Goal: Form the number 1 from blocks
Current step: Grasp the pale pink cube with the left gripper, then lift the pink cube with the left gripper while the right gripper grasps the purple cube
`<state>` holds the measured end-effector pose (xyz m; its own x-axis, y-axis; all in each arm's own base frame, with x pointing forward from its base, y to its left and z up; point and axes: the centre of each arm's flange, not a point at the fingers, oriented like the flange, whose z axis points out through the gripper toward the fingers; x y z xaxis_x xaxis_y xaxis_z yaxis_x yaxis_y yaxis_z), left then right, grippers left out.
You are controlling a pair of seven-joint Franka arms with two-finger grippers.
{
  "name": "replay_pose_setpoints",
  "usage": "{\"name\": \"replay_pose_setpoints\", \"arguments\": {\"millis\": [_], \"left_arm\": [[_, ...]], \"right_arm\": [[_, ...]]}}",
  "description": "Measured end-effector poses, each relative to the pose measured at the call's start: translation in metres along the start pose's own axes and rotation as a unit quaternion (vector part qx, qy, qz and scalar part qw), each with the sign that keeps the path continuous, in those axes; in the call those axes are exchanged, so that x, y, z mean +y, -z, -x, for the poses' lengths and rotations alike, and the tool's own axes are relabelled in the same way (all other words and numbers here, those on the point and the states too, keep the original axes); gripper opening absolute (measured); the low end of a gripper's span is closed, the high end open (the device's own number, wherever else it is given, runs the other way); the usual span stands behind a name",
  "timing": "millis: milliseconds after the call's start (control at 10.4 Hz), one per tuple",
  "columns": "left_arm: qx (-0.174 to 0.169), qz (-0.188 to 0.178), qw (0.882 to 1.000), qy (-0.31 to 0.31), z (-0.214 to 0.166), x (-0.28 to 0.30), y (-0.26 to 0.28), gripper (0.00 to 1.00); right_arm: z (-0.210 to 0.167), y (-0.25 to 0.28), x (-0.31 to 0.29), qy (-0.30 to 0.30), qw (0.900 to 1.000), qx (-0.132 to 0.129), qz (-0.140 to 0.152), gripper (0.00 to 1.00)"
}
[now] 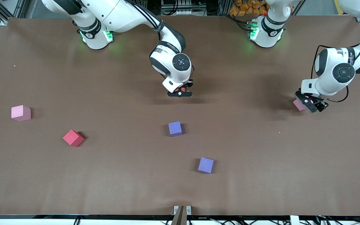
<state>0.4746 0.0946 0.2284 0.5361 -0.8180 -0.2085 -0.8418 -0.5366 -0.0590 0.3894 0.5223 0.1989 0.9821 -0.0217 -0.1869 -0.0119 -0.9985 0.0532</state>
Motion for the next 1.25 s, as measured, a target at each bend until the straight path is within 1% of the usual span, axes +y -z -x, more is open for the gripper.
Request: {"name": "replay_pose_setpoints", "arguments": {"millis": [96, 192, 288, 384, 575, 671, 863, 959, 1055, 1151, 1247], "left_arm": [[-0.001, 0.002, 1.0, 0.003, 0.0, 0.001, -0.002, 1.0], [-0.002, 0.005, 1.0, 0.006, -0.001, 0.002, -0.005, 1.0], [-0.002, 0.007, 1.0, 0.007, -0.001, 0.002, -0.007, 1.0], [-0.003, 0.008, 1.0, 0.006, -0.001, 0.003, -0.008, 1.0], [-0.006, 0.015, 1.0, 0.005, -0.002, 0.005, -0.016, 1.0], [-0.006, 0.02, 1.0, 0.005, -0.003, 0.007, -0.021, 1.0], [-0.004, 0.025, 1.0, 0.01, -0.003, 0.008, -0.031, 0.99], [-0.003, 0.025, 1.0, 0.012, -0.002, 0.007, -0.035, 0.86], [-0.001, 0.025, 1.0, 0.013, -0.001, 0.006, -0.036, 0.72], [0.0, 0.024, 1.0, 0.014, -0.001, 0.006, -0.035, 0.64], [0.0, 0.023, 1.0, 0.014, -0.001, 0.005, -0.035, 0.64]], "right_arm": [[0.0, -0.001, 0.0, -0.003, 1.0, 0.0, 0.001, 0.8], [-0.002, -0.001, 0.001, -0.005, 1.0, 0.0, 0.001, 0.96], [-0.006, 0.003, 0.001, -0.009, 1.0, 0.003, -0.003, 1.0], [-0.017, 0.016, 0.002, -0.016, 1.0, 0.007, -0.006, 1.0], [-0.049, 0.063, 0.006, -0.032, 0.999, 0.019, -0.016, 1.0], [-0.064, 0.076, 0.012, -0.026, 0.999, 0.027, -0.02, 1.0], [-0.092, 0.081, 0.031, 0.011, 0.998, 0.048, -0.024, 1.0], [-0.107, 0.082, 0.038, 0.026, 0.997, 0.069, -0.037, 1.0], [-0.12, 0.081, 0.044, 0.035, 0.994, 0.088, -0.047, 1.0], [-0.131, 0.079, 0.05, 0.039, 0.993, 0.102, -0.054, 1.0], [-0.138, 0.077, 0.053, 0.043, 0.992, 0.109, -0.056, 1.0]]}}
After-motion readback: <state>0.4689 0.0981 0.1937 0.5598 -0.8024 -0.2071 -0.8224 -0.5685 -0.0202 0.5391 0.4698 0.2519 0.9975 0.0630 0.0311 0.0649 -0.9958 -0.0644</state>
